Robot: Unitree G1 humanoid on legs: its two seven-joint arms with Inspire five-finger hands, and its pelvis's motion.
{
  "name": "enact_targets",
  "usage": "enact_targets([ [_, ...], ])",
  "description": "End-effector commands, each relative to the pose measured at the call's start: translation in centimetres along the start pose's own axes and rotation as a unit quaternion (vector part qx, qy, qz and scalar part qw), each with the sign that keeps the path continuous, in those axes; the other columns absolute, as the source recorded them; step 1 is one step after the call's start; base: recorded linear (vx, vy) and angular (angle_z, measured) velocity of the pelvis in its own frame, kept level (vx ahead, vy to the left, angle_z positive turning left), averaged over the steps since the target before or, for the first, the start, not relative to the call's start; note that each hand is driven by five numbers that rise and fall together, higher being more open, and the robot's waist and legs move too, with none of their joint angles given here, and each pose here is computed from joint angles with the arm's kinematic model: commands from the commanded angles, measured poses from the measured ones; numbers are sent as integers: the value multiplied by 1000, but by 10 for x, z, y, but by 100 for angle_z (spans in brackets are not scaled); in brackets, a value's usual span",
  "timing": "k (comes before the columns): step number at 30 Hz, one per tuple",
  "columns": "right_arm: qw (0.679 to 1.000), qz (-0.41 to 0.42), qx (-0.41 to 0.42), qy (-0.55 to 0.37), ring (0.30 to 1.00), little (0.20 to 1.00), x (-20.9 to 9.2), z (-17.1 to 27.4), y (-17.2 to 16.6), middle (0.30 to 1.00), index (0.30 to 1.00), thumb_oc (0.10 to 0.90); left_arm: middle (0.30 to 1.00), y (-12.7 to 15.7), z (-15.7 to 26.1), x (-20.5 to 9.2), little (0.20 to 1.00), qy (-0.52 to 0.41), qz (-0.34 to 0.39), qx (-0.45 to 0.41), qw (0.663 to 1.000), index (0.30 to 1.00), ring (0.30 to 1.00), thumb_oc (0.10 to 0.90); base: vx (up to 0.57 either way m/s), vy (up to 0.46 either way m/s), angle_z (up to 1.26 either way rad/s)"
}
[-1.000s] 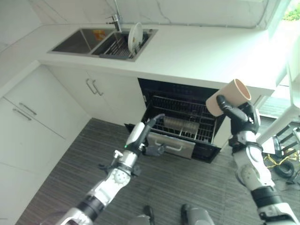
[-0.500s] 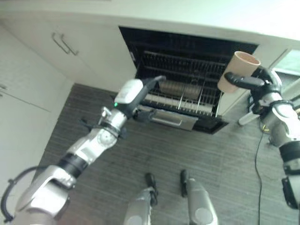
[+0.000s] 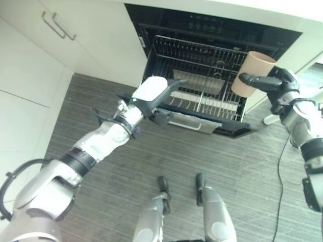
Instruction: Place the dishes in the dishwasher.
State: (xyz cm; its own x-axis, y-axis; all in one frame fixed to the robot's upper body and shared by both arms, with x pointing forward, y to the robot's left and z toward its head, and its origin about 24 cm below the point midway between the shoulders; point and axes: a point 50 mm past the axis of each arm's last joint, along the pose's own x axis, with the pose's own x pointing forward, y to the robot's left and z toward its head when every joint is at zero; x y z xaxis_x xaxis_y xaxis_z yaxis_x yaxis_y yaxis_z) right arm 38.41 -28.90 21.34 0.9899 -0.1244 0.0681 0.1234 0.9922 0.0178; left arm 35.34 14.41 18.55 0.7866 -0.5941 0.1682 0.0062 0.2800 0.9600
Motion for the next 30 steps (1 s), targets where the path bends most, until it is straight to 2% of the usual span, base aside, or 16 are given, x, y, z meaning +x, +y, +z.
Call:
enact_targets([
  [1, 987, 35, -23, -153, 300, 300, 1, 88, 15, 300, 300, 400, 900, 27, 24, 13, 900, -43, 7, -15, 999, 900, 900, 800, 22, 50, -6],
  [3, 986, 36, -38, -158, 300, 300, 2, 99, 21, 300, 300, 400, 900, 21, 23, 16, 900, -24, -33, -18, 999, 900, 900, 800, 30, 74, -13],
  [8, 986, 8, -78, -150, 300, 300, 6, 112, 22, 300, 300, 400, 900, 16, 26, 20, 900, -3, -69, -20, 997, 900, 900, 800, 22, 71, -3],
  [15, 986, -30, -106, -126, 300, 300, 10, 103, 9, 300, 300, 400, 900, 19, 31, 22, 900, -6, -68, -17, 998, 900, 900, 800, 1, 45, -2],
  [19, 988, -55, -90, -110, 300, 300, 11, 92, -1, 300, 300, 400, 900, 22, 32, 20, 900, -13, -55, -15, 998, 900, 900, 800, -12, 29, -1],
  [20, 988, -60, -90, -109, 453, 453, 11, 91, -3, 453, 453, 502, 900, 22, 32, 20, 900, -14, -53, -15, 998, 900, 900, 800, 0, 0, 0],
  [21, 988, -65, -89, -109, 900, 900, 11, 90, -5, 900, 900, 800, 900, 24, 33, 21, 900, -15, -51, -15, 998, 900, 900, 800, 0, 0, 0],
  [26, 987, -77, -82, -119, 900, 900, 8, 87, -13, 900, 900, 800, 900, 26, 34, 20, 900, -16, -47, -14, 999, 900, 900, 800, -11, 8, -2],
  [30, 988, -64, -91, -109, 900, 900, 10, 84, -8, 900, 900, 800, 900, 24, 33, 18, 900, -15, -43, -17, 999, 900, 900, 800, 0, 0, 0],
])
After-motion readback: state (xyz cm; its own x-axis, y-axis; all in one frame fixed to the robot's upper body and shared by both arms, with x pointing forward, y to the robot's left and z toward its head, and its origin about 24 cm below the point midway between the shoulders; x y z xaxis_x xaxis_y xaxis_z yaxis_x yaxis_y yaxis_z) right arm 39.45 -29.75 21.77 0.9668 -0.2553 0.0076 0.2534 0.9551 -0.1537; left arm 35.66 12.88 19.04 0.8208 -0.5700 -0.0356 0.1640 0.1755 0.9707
